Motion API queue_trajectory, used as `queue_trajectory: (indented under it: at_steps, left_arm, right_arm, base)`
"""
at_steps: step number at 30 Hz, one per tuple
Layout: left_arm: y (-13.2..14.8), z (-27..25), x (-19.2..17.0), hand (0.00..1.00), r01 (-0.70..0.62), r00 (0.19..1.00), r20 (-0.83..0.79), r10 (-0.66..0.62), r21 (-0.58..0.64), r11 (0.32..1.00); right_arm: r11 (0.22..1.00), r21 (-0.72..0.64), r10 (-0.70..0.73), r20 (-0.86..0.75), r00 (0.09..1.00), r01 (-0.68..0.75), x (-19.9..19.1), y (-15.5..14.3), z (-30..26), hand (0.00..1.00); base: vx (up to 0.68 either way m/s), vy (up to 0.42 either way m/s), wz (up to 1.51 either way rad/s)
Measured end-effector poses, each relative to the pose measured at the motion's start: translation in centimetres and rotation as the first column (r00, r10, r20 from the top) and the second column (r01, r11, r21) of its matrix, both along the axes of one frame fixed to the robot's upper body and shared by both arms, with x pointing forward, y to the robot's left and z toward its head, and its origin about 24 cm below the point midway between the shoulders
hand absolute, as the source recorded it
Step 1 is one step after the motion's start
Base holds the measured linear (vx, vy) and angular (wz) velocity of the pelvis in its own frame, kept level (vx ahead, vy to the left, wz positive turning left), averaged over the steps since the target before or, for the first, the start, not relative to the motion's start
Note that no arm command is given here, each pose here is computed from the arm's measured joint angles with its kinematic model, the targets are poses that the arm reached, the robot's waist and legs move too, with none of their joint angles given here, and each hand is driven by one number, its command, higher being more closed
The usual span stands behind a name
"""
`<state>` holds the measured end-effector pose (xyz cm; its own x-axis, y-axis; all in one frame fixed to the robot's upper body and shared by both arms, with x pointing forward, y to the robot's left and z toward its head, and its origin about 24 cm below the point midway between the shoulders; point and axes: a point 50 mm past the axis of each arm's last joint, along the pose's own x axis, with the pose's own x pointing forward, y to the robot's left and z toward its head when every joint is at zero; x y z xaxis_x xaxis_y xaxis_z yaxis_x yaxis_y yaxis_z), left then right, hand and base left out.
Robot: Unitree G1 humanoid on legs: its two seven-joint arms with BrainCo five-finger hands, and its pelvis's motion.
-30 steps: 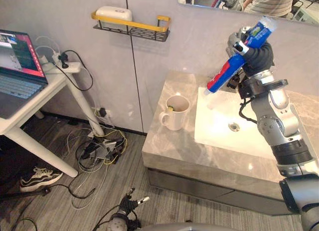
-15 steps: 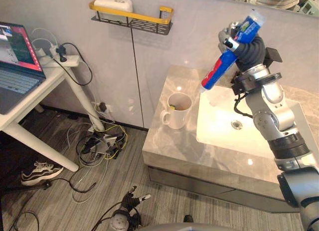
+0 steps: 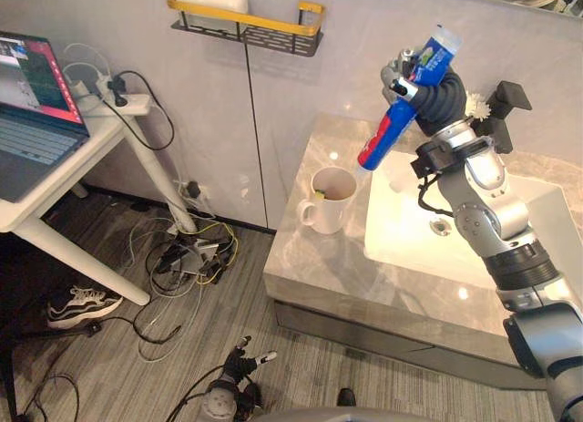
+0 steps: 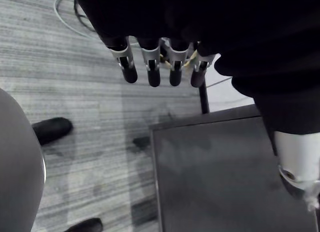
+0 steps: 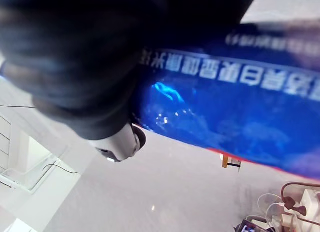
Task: Organize washtable
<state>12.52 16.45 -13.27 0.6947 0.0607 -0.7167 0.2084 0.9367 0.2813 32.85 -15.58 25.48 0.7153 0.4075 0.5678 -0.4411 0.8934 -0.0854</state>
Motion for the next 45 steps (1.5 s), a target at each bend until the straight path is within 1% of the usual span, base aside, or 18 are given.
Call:
queue_trajectory:
  at_steps: [3, 6, 13, 17, 45]
  left_arm:
    - [0.0, 0.0, 0.0, 0.0, 0.0, 1.0, 0.003, 0.0, 0.0, 1.0]
    - [-0.1, 0.3, 0.3, 0.0, 0.0, 1.0, 0.019, 0.0, -0.002, 1.0]
    - [-0.1, 0.4, 0.4, 0.0, 0.0, 1.0, 0.025, 0.0, -0.002, 1.0]
    - [-0.1, 0.4, 0.4, 0.0, 0.0, 1.0, 0.025, 0.0, -0.002, 1.0]
    - [0.1, 0.5, 0.7, 0.0, -0.009, 0.999, 0.04, 0.008, 0.011, 1.0]
  right_arm:
    - [1.0, -0.008, 0.001, 0.005, 1.0, -0.001, 0.0, 0.1, 0.0, 1.0]
    - [0.999, -0.047, 0.02, 0.024, 1.0, -0.019, -0.1, 0.9, 0.3, 1.0]
    - [0.998, -0.042, 0.052, -0.002, 0.999, -0.052, 0.0, 1.9, -0.1, 1.0]
    - [0.996, -0.065, 0.068, -0.016, 0.998, -0.068, 0.0, 2.5, -0.6, 1.0]
    - [0.988, -0.105, 0.109, -0.058, 0.992, -0.114, -0.1, 3.2, -2.0, 1.0]
  base:
    - [0.0, 0.0, 0.0]
    - [0.0, 0.0, 0.0]
    - [0.01, -0.002, 0.03]
    - [0.0, 0.0, 0.0]
    - [0.0, -0.001, 0.01]
